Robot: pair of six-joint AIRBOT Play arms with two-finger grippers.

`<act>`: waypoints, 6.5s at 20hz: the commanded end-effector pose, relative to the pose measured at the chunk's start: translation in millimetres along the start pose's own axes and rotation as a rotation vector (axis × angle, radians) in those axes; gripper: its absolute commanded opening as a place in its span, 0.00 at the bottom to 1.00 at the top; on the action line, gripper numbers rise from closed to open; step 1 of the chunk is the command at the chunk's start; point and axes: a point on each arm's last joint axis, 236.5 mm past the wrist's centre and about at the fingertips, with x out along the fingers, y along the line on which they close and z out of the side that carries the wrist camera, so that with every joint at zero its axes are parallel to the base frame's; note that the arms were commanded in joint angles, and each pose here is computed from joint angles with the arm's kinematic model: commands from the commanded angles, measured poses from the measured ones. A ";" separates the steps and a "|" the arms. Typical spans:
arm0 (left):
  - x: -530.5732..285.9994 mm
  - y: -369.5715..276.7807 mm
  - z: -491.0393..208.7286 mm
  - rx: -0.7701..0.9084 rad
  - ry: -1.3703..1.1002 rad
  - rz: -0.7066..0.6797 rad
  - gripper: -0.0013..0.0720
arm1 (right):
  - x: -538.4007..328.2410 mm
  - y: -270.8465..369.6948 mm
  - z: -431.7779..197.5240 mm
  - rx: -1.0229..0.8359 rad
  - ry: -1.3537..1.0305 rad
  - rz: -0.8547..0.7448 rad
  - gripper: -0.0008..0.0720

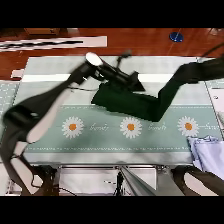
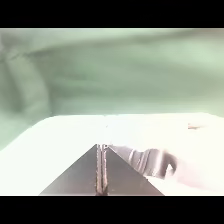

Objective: Fold the shirts.

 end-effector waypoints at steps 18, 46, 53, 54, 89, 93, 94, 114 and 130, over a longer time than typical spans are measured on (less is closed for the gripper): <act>-332.3 -38.4 -42.9 0.137 -0.347 0.444 0.05 | 238.2 166.6 -2.9 0.086 0.036 0.394 0.67; -299.0 107.3 -158.0 -0.268 -0.009 0.604 0.05 | 180.4 -106.4 -134.5 0.693 0.053 0.146 0.82; -277.8 88.5 -159.0 -0.234 0.039 0.585 0.05 | 213.6 -74.7 -101.4 0.726 -0.029 0.217 0.04; -273.3 85.2 -158.9 -0.220 0.049 0.584 0.05 | 204.4 -69.9 -91.5 0.701 -0.037 0.255 0.05; -291.2 89.6 -62.0 0.159 -0.282 0.641 0.06 | -285.9 -152.9 -354.0 1.402 0.230 -1.114 0.05; -322.4 105.0 -62.9 0.108 -0.344 0.676 0.06 | -279.5 -135.9 -408.7 1.463 0.502 -1.174 0.05; -331.1 108.9 -64.3 0.093 -0.359 0.685 0.06 | -273.5 -132.3 -419.9 1.466 0.574 -1.160 0.05; -399.8 159.8 -60.4 -0.018 -0.541 0.771 0.60 | -183.8 -305.2 -149.2 0.543 0.012 -0.860 0.61; -254.5 135.5 -45.3 0.227 -0.200 1.037 0.45 | 74.0 -118.0 2.6 -0.245 0.164 -0.543 0.57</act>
